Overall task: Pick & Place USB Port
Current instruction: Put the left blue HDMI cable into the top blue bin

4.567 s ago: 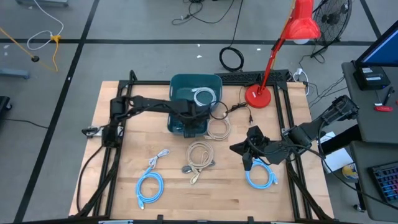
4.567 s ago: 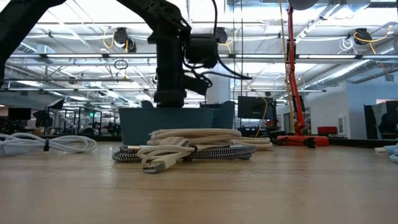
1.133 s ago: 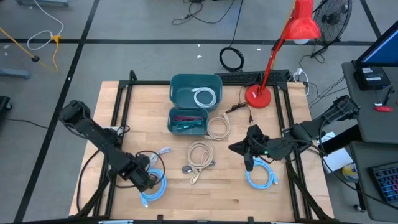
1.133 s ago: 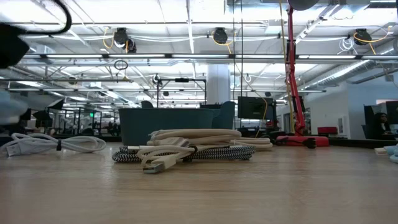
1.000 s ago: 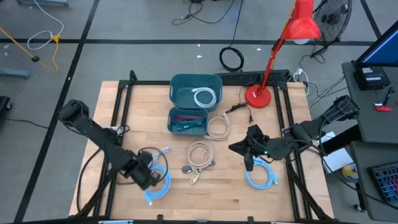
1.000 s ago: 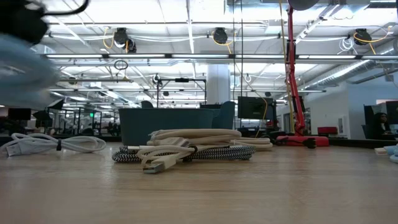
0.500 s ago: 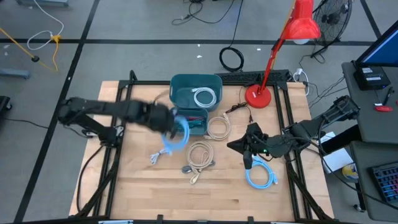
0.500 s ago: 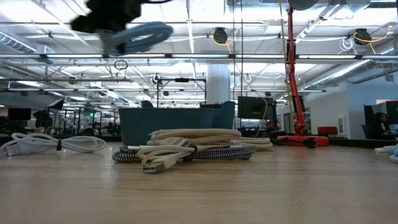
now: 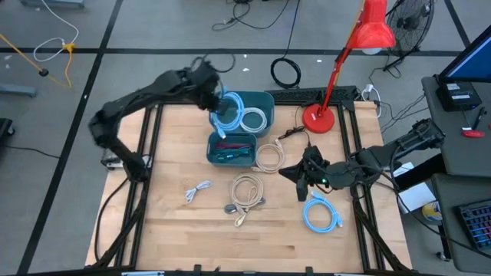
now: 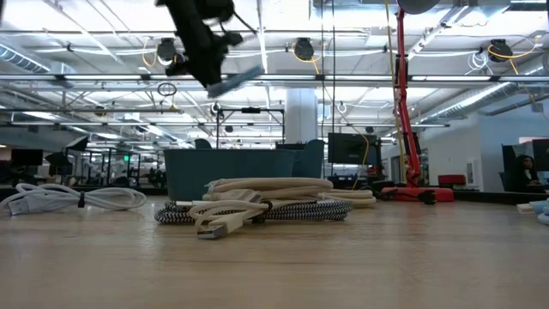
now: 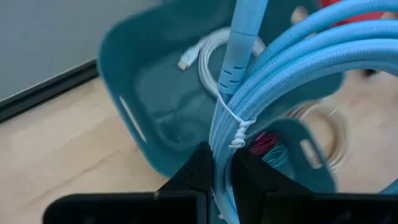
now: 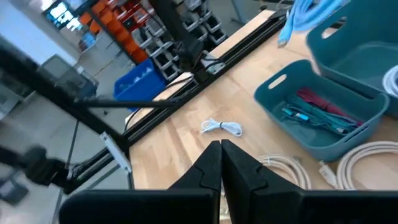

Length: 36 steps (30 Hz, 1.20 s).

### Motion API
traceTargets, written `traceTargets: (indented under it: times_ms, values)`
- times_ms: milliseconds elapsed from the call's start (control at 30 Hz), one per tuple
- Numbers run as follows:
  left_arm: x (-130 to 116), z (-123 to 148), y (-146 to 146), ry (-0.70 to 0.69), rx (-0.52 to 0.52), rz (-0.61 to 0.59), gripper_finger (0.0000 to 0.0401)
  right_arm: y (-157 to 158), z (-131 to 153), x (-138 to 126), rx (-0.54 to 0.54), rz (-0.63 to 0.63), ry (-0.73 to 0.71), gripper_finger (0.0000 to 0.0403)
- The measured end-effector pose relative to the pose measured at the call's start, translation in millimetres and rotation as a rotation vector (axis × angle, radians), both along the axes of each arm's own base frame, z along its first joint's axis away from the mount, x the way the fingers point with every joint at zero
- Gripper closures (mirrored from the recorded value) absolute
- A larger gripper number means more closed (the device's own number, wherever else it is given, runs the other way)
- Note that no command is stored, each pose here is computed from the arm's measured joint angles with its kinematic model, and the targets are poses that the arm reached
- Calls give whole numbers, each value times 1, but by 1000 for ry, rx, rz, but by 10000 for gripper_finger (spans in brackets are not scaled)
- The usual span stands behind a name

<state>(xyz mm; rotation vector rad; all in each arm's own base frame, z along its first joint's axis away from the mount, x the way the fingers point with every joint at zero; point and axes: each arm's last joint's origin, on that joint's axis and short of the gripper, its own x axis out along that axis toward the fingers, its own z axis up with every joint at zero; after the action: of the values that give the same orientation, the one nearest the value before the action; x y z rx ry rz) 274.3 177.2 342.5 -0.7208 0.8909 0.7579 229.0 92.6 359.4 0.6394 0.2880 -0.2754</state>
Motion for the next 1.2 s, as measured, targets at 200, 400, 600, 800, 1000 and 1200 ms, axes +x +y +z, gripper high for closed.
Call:
traceTargets:
  times_ms: [200,400,600,800,1000,1200]
  values:
    - [46,-31,40,102,-19,-186,369,-13,0,5,58,-82,-13,403]
    - [79,-40,68,227,106,-266,369,-17,1,5,49,-167,-33,403]
    - [82,-46,78,283,142,-280,369,-17,0,5,39,-160,-30,403]
    - [69,-51,86,400,164,-291,369,-15,0,4,33,-149,-27,403]
    - [66,-50,93,424,206,-345,369,-12,0,3,21,-151,-29,403]
    - [71,-50,87,457,255,-578,369,-12,1,3,24,-158,-32,403]
